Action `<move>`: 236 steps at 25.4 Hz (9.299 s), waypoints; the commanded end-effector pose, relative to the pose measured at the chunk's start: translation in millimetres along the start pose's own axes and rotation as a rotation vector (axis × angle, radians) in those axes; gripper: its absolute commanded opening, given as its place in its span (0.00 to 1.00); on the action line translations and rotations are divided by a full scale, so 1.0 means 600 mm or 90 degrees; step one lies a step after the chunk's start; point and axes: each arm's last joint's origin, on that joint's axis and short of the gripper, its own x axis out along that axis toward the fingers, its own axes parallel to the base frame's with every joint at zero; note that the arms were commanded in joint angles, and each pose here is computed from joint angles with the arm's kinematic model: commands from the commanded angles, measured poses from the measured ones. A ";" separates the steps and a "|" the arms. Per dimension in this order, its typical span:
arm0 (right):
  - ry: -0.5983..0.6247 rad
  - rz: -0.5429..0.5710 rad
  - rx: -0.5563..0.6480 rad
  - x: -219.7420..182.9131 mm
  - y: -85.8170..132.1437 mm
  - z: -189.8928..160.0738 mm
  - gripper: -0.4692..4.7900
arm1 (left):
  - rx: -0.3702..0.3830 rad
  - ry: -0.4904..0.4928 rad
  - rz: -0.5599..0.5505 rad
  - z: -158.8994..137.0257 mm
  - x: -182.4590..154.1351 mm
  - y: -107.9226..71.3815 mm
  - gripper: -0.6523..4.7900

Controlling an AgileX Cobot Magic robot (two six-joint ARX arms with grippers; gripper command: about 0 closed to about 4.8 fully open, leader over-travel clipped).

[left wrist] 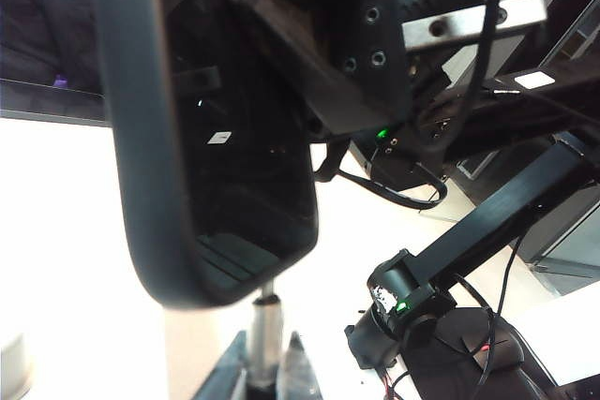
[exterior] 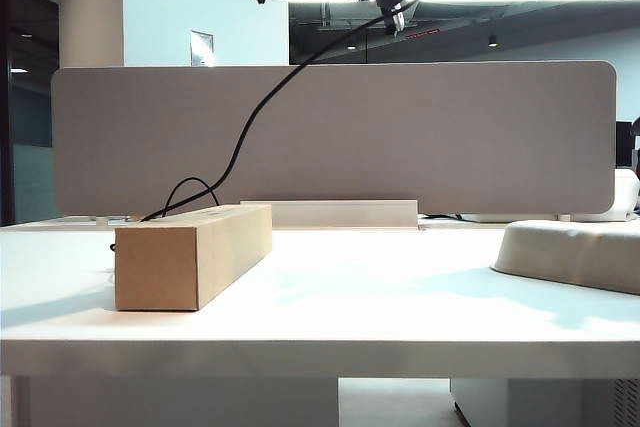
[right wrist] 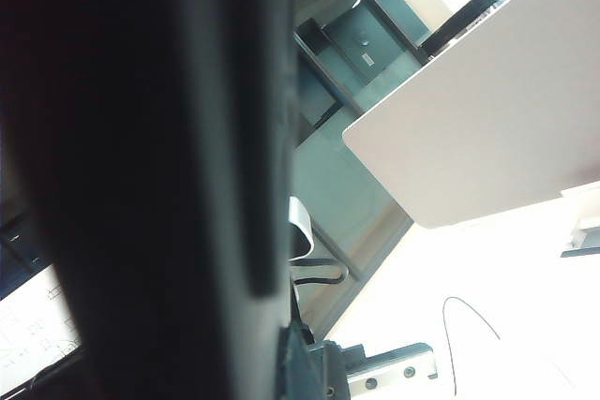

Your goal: Pick up the charging cable and the phone, plug the charging cable into the charging port on the phone, and finally place them back on the table.

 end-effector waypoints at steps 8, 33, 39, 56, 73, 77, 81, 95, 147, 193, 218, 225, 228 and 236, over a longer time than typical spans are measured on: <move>0.043 0.012 -0.018 0.002 0.001 -0.006 0.08 | 0.035 -0.010 0.002 0.014 -0.005 -0.005 0.11; 0.047 -0.059 -0.030 -0.008 -0.036 -0.002 0.08 | -0.078 -0.005 0.024 -0.001 -0.028 0.001 0.47; 0.031 -0.100 -0.021 -0.020 -0.048 0.006 0.08 | -0.129 -0.006 0.002 -0.007 -0.047 -0.004 0.45; 0.188 -0.411 0.137 -0.052 -0.145 -0.071 0.08 | -0.103 0.229 0.659 0.002 -0.202 -0.128 0.11; 0.259 -0.590 0.260 -0.074 -0.217 -0.131 0.08 | -0.044 0.303 0.928 0.047 -0.215 -0.261 0.11; 0.267 -0.614 0.269 -0.078 -0.218 -0.135 0.10 | -0.048 0.307 0.926 0.045 -0.214 -0.262 0.11; 0.282 -0.637 0.285 -0.084 -0.218 -0.141 0.47 | -0.049 0.307 0.925 0.045 -0.214 -0.263 0.11; 0.329 -0.677 0.296 -0.099 -0.203 -0.145 0.80 | -0.049 0.307 0.920 0.045 -0.214 -0.264 0.11; 0.078 -0.553 -0.208 -0.243 0.013 -0.217 0.08 | 0.020 -0.086 0.899 -0.371 -0.170 -0.418 0.11; 0.056 -0.592 -0.219 -0.267 -0.023 -0.259 0.08 | 0.191 -0.304 1.075 -0.507 -0.170 -0.433 0.11; 0.061 -0.594 -0.217 -0.268 -0.024 -0.260 0.08 | 0.153 -0.214 1.096 -0.525 -0.169 -0.425 0.11; 0.060 -0.594 -0.218 -0.268 -0.024 -0.259 0.08 | 0.152 -0.215 1.099 -0.525 -0.170 -0.426 0.11; 0.060 -0.594 -0.218 -0.268 -0.024 -0.259 0.08 | 0.143 -0.222 1.136 -0.526 -0.180 -0.427 0.11; 0.046 -0.586 -0.223 -0.266 -0.022 -0.256 0.08 | 0.115 -0.242 1.255 -0.532 -0.210 -0.433 0.11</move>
